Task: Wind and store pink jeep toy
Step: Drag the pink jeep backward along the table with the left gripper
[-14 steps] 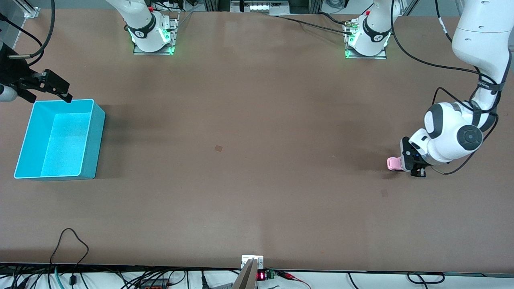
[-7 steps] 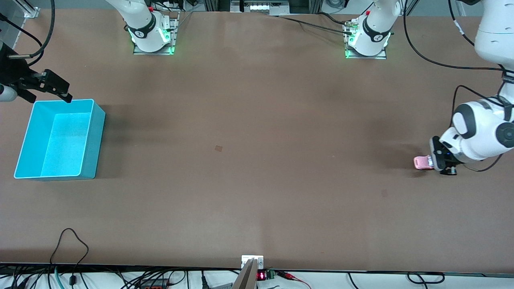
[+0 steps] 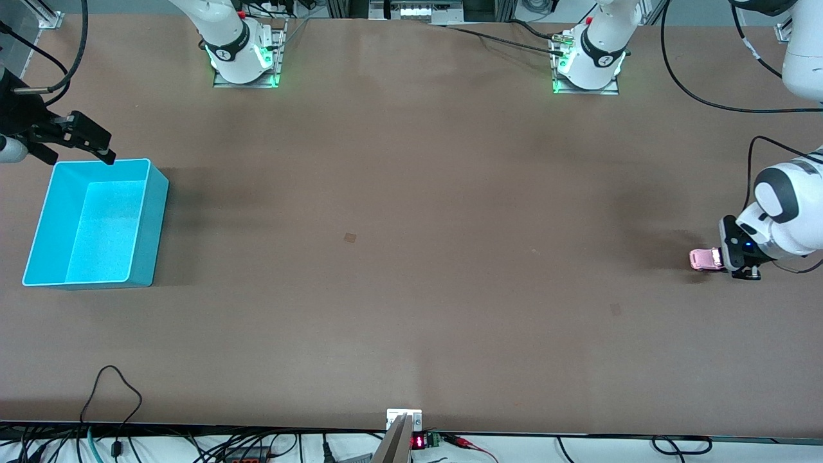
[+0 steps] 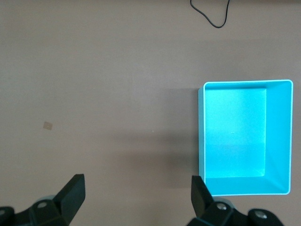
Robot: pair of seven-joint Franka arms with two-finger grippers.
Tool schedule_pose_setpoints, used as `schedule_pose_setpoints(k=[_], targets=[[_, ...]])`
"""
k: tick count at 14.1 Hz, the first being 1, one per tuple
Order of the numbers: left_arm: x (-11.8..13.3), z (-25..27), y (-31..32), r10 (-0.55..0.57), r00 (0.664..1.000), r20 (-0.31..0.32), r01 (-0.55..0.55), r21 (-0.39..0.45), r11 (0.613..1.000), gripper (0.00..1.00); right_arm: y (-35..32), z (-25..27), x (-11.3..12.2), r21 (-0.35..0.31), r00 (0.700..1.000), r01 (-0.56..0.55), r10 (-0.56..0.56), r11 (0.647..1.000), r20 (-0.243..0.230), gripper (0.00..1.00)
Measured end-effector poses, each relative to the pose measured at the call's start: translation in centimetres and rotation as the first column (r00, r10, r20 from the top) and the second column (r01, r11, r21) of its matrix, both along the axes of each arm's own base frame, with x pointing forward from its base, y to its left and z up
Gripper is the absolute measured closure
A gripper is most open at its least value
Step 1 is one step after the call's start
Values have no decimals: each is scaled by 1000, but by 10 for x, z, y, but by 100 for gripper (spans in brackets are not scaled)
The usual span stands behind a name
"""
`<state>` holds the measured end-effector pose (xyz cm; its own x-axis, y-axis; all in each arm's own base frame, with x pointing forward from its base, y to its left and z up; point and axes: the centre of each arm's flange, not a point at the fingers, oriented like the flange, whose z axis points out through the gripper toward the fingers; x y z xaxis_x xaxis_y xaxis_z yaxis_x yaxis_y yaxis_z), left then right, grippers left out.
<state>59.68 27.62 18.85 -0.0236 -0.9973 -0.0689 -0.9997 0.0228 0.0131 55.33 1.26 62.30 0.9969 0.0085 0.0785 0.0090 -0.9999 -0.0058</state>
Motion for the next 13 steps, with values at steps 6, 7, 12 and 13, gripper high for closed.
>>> schedule_pose_setpoints(k=[6,7,12,13], targets=[[-5,0,36,-13,1000,13,13,6,1000,49,0,0,0,0,1000,0,0,1000,0,0],[-5,0,37,-15,1000,14,15,5,1000,49,0,0,0,0,1000,0,0,1000,0,0],[-5,0,40,-14,1000,14,14,5,1000,49,0,0,0,0,1000,0,0,1000,0,0],[-7,-3,40,-12,1000,0,12,-2,1000,45,-1,0,0,0,1000,0,0,1000,0,0]])
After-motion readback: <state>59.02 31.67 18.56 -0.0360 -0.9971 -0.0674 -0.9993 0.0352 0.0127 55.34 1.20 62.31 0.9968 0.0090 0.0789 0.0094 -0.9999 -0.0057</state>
